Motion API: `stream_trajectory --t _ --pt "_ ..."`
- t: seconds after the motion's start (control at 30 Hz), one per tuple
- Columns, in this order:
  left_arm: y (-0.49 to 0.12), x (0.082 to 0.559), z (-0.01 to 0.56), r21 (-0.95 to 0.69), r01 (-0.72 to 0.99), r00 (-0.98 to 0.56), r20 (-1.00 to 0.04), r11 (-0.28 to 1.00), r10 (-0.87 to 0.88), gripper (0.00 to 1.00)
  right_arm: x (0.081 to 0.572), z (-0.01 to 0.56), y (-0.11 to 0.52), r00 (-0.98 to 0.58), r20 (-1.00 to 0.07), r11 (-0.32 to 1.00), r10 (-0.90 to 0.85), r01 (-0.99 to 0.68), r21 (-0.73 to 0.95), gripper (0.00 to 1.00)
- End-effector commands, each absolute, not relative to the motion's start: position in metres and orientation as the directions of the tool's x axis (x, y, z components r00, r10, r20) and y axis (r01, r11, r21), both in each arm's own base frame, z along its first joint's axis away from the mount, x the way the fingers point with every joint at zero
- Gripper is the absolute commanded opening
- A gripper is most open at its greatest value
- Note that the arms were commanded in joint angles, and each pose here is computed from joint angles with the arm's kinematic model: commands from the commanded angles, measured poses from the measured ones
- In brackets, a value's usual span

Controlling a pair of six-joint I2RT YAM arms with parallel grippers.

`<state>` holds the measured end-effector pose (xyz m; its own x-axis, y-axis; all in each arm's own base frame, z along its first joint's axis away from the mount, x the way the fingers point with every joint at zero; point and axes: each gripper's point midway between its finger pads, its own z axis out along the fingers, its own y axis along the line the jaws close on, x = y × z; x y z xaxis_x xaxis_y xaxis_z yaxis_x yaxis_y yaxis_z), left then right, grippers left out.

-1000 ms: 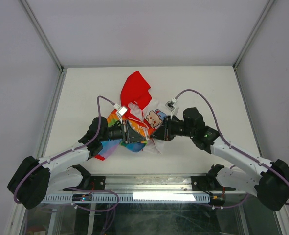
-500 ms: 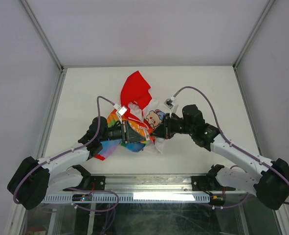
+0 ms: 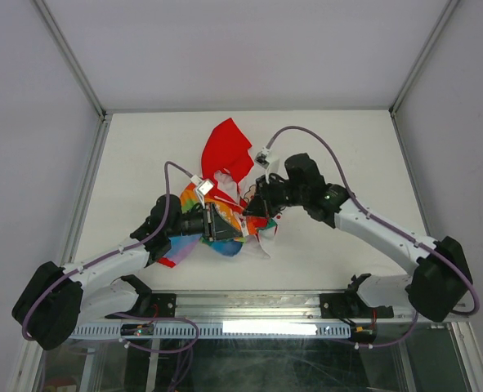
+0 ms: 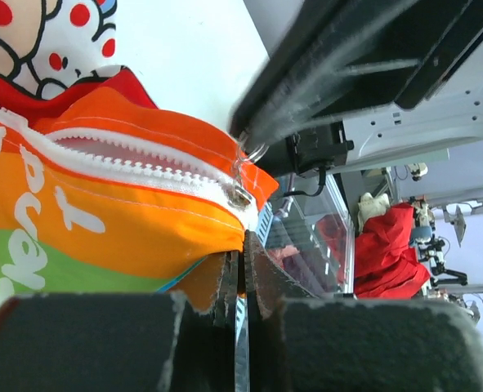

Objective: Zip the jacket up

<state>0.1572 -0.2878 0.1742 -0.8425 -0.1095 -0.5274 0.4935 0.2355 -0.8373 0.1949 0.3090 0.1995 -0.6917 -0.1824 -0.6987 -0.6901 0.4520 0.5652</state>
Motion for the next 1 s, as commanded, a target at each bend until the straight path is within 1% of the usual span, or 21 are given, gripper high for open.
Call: stream_trajectory --t 0.0,0.1,0.17,0.3,0.37,0.47,0.6,0.7,0.83,0.9,0.97 --pt "-0.286 0.132 0.158 -0.84 0.489 -0.865 -0.501 0.235 0.009 0.0 0.25 0.238 0.327 -0.523 -0.841 0.469 -0.138 -0.782 0.41 0.0" --pt "-0.282 0.137 0.149 -0.838 0.461 -0.874 -0.486 0.293 -0.013 0.0 0.254 0.232 0.341 -0.537 -0.824 0.432 -0.178 -0.795 0.425 0.0" --pt "-0.278 0.145 0.145 -0.821 0.455 -0.865 -0.5 0.346 -0.049 0.0 0.254 0.225 0.346 -0.548 -0.814 0.417 -0.19 -0.796 0.438 0.0" --pt "-0.276 0.145 0.15 -0.796 0.489 -0.846 -0.532 0.357 -0.027 0.0 0.282 0.205 0.342 -0.53 -0.823 0.516 -0.202 -0.772 0.371 0.0" --pt "-0.274 0.14 0.143 -0.795 0.48 -0.855 -0.518 0.372 -0.003 0.0 0.309 0.196 0.336 -0.521 -0.828 0.597 -0.207 -0.738 0.315 0.0" --pt "-0.27 0.132 0.135 -0.805 0.455 -0.872 -0.489 0.381 0.01 0.0 0.368 0.193 0.319 -0.503 -0.844 0.735 -0.184 -0.641 0.222 0.0" --pt "-0.264 0.123 0.131 -0.81 0.439 -0.882 -0.471 0.389 0.015 0.0 0.446 0.202 0.297 -0.463 -0.875 0.842 -0.142 -0.522 0.139 0.0" --pt "-0.261 0.119 0.132 -0.811 0.436 -0.883 -0.47 0.39 0.01 0.0 0.5 0.202 0.269 -0.464 -0.882 0.899 -0.084 -0.417 0.134 0.0" --pt "-0.257 0.115 0.132 -0.814 0.427 -0.886 -0.465 0.394 0.0 0.0 0.558 0.201 0.213 -0.446 -0.895 0.956 0.005 -0.261 0.135 0.0" --pt "-0.255 0.114 0.131 -0.814 0.42 -0.888 -0.459 0.402 -0.002 0.0 0.578 0.204 0.186 -0.436 -0.898 0.963 0.06 -0.211 0.167 0.0" --pt "-0.253 0.114 0.129 -0.81 0.41 -0.89 -0.456 0.419 -0.011 0.0 0.588 0.215 0.167 -0.422 -0.901 0.96 0.103 -0.196 0.202 0.0"
